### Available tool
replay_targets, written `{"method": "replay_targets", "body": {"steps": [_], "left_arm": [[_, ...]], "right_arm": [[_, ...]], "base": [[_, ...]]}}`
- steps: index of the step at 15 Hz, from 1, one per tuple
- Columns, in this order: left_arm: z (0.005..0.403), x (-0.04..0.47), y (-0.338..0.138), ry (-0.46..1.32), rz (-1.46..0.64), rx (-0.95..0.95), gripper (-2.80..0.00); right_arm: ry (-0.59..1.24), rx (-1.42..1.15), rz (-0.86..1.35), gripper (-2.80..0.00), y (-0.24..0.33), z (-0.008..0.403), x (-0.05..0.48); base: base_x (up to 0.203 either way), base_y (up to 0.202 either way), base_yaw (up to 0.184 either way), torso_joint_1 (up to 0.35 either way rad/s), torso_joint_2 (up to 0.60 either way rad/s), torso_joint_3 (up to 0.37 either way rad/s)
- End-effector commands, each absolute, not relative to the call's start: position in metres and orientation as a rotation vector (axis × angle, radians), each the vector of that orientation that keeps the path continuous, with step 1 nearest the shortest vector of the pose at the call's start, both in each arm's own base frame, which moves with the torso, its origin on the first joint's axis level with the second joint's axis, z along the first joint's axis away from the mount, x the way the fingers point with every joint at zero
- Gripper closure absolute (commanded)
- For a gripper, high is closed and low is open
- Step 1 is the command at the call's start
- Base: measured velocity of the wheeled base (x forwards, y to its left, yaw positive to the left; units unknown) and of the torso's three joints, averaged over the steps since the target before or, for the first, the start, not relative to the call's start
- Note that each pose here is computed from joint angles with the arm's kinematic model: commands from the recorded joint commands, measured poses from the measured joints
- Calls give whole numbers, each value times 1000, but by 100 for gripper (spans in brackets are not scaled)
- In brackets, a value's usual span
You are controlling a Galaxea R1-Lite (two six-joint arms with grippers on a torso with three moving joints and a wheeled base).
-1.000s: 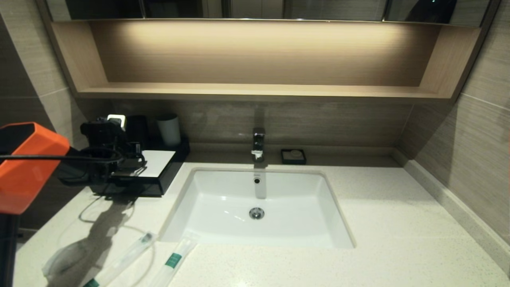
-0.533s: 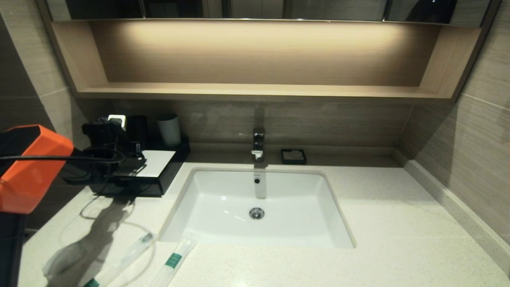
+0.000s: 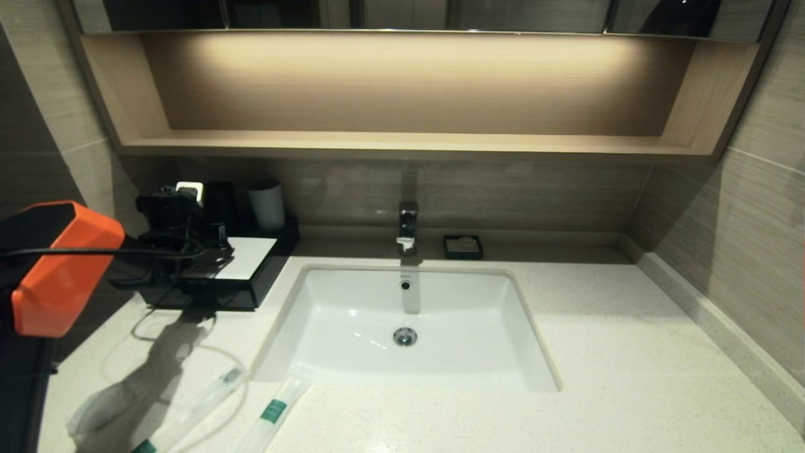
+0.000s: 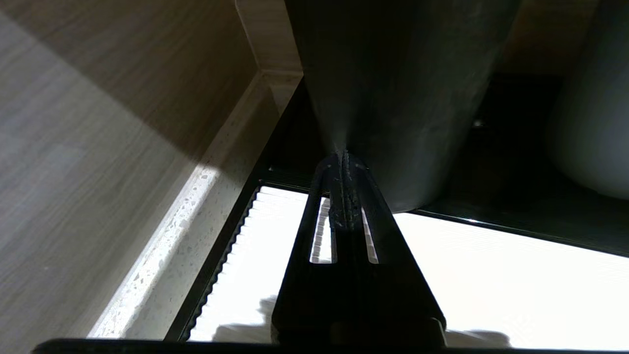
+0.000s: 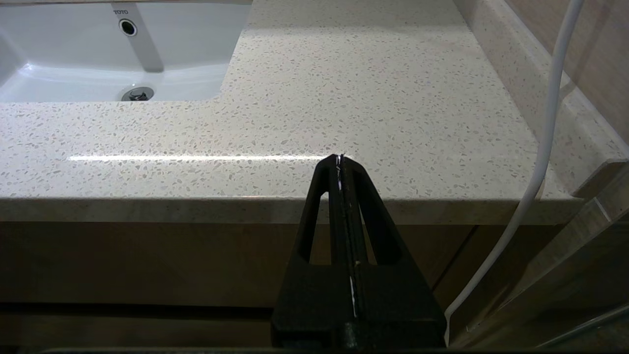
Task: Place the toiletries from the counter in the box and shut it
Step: Place the cup on the storage box, then open the drawer
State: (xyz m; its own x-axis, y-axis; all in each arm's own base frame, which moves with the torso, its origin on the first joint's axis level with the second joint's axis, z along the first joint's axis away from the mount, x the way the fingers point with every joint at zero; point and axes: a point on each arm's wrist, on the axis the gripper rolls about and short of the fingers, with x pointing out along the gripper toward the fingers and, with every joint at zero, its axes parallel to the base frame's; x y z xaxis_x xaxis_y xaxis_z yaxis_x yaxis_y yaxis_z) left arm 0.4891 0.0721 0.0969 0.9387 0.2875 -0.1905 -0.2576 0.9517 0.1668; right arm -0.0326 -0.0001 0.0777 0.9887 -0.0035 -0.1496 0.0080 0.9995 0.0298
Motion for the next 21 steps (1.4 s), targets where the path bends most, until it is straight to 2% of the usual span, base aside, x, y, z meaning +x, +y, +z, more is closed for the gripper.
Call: {"method": "replay_targets", "body": {"steps": [1,4,9,11,15,21], "left_arm": [[92,493,73,213,281,142,0],[90,490,73,217,283,141,0],[156,454,70,121,295,136,0],[178,423,64,123,296,136,0],[187,340,40,198,284,114,0],[196,223,29,201,304,37,0]], "right_arm": [[152,30,-5,0,0,77,-33],[152,30,-5,0,0,77,-33],[152,30,-5,0,0,77,-33],[152,30,-5,0,0,77,-33],[152,30,-5,0,0,77,-33],[152,30,-5,0,0,77,-33]], "base": [[0,0,0,0,0,0],[0,0,0,0,0,0],[0,0,0,0,0,0],[0,0,0,0,0,0],[0,0,0,0,0,0],[0,0,0,0,0,0]]}}
